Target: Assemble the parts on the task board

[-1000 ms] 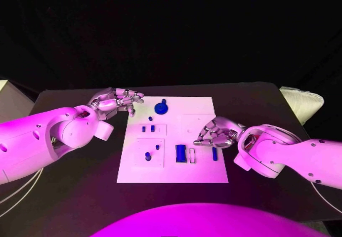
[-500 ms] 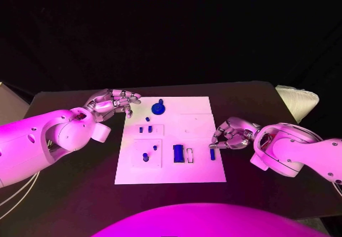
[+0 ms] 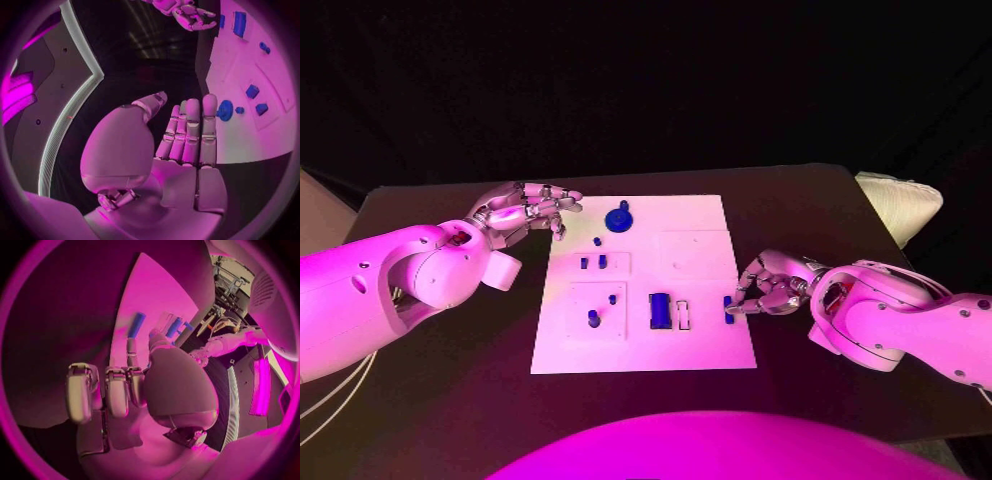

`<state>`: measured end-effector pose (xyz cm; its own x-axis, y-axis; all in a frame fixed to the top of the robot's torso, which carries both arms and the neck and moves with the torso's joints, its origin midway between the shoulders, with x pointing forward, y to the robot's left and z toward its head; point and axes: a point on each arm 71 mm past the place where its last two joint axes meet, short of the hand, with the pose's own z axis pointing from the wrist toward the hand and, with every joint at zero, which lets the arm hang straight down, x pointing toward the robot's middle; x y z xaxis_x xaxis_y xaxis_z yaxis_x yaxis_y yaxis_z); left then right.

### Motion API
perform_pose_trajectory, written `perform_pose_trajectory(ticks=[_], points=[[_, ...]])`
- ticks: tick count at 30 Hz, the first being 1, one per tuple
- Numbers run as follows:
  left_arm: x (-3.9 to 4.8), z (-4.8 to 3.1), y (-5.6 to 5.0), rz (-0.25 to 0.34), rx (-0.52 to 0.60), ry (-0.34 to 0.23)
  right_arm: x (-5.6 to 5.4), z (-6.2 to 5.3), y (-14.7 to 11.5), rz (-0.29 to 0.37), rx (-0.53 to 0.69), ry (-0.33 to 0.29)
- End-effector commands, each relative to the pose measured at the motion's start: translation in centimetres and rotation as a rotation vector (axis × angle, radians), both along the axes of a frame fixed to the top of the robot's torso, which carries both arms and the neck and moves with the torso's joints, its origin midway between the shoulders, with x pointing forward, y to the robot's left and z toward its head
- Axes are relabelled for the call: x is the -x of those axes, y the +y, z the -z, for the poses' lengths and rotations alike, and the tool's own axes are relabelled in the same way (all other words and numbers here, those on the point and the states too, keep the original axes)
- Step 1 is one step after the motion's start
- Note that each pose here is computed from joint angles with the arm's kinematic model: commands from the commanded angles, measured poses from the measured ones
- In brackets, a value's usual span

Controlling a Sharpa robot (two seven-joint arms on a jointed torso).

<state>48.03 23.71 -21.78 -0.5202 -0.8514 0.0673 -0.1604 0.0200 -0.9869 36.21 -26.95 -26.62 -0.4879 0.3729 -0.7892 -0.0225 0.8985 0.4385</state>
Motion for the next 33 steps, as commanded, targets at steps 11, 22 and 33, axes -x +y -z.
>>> perform_pose_trajectory(ticks=[11,22,33], points=[[0.14,-0.12,-0.1,0.013,0.013,-0.006,-0.1,1.6,0.8,0.025,0.083,-0.013],[0.17,-0.09,-0.1,0.016,0.011,-0.002,0.1,2.6,1.7,-0.032,0.122,0.022],[0.20,-0.08,0.0,0.017,0.010,0.000,0.2,2.7,2.8,-0.126,0.194,-0.014]])
